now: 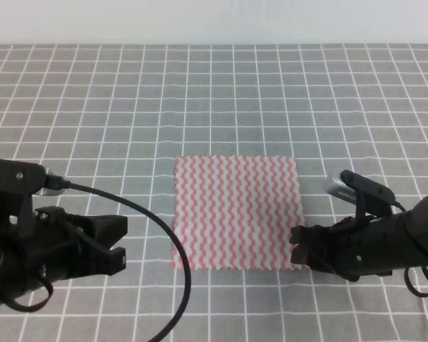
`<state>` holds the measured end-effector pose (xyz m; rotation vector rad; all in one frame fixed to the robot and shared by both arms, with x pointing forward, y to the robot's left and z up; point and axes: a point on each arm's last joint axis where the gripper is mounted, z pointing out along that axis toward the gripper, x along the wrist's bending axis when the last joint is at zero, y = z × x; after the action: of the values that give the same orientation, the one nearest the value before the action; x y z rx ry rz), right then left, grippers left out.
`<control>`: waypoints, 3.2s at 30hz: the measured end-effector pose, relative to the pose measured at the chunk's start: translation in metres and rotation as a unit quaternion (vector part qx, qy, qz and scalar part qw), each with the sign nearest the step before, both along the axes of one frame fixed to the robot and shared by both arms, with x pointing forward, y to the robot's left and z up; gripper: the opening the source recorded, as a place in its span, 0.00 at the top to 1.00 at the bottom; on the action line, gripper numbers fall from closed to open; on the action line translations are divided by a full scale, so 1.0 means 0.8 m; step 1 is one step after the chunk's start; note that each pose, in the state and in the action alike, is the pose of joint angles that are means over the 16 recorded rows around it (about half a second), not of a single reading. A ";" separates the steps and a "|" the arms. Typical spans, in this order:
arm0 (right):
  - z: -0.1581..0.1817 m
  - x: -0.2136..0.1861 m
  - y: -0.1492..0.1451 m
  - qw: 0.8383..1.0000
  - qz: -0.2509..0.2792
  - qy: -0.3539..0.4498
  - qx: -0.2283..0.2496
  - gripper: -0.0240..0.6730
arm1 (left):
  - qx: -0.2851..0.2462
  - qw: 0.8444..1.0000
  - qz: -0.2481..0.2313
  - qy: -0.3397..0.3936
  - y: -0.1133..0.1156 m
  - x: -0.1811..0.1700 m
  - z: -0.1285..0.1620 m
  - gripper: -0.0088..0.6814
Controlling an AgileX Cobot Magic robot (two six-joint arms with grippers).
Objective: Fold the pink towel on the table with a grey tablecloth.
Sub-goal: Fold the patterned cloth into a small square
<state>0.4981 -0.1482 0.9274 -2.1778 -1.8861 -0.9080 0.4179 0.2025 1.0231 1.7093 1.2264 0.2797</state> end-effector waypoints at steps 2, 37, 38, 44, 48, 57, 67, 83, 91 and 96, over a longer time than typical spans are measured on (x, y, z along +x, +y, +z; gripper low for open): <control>0.000 0.000 0.000 1.000 0.001 -0.001 -0.001 0.61 | 0.000 1.000 0.000 0.000 0.000 0.000 0.000 0.99; 0.015 0.017 0.005 0.999 0.019 -0.042 -0.011 0.99 | 0.012 1.000 -0.006 -0.008 0.000 0.001 -0.001 0.99; 0.017 0.019 0.006 0.999 0.020 -0.045 -0.010 0.99 | 0.015 1.000 -0.008 -0.010 0.000 0.001 -0.001 0.99; 0.027 0.030 0.012 0.998 0.024 -0.063 -0.005 0.99 | 0.040 0.998 -0.029 -0.029 0.000 0.001 -0.002 0.99; 0.034 0.039 0.015 0.997 0.026 -0.079 -0.004 0.99 | 0.060 0.996 -0.051 -0.042 -0.002 0.002 -0.005 0.99; 0.042 0.062 0.025 0.994 0.030 -0.108 -0.005 0.99 | 0.089 0.985 -0.131 -0.070 -0.014 0.005 -0.016 0.93; 0.045 0.080 0.032 0.992 0.032 -0.123 -0.006 0.99 | 0.093 0.959 -0.226 -0.144 -0.032 0.009 -0.022 0.60; 0.044 0.085 0.032 0.991 0.027 -0.132 -0.012 0.99 | 0.149 0.919 -0.313 -0.186 -0.051 0.043 -0.063 0.42; 0.046 0.085 0.031 0.990 0.028 -0.137 -0.014 0.99 | 0.176 0.908 -0.338 -0.177 -0.056 0.057 -0.086 0.43; 0.048 0.085 0.031 0.989 0.029 -0.141 -0.014 0.99 | 0.194 0.901 -0.347 -0.174 -0.056 0.063 -0.098 0.42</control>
<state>0.5659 -0.1237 0.9659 -2.0908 -2.0818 -1.2421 0.4684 0.1574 0.9448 2.2024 0.2585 0.3852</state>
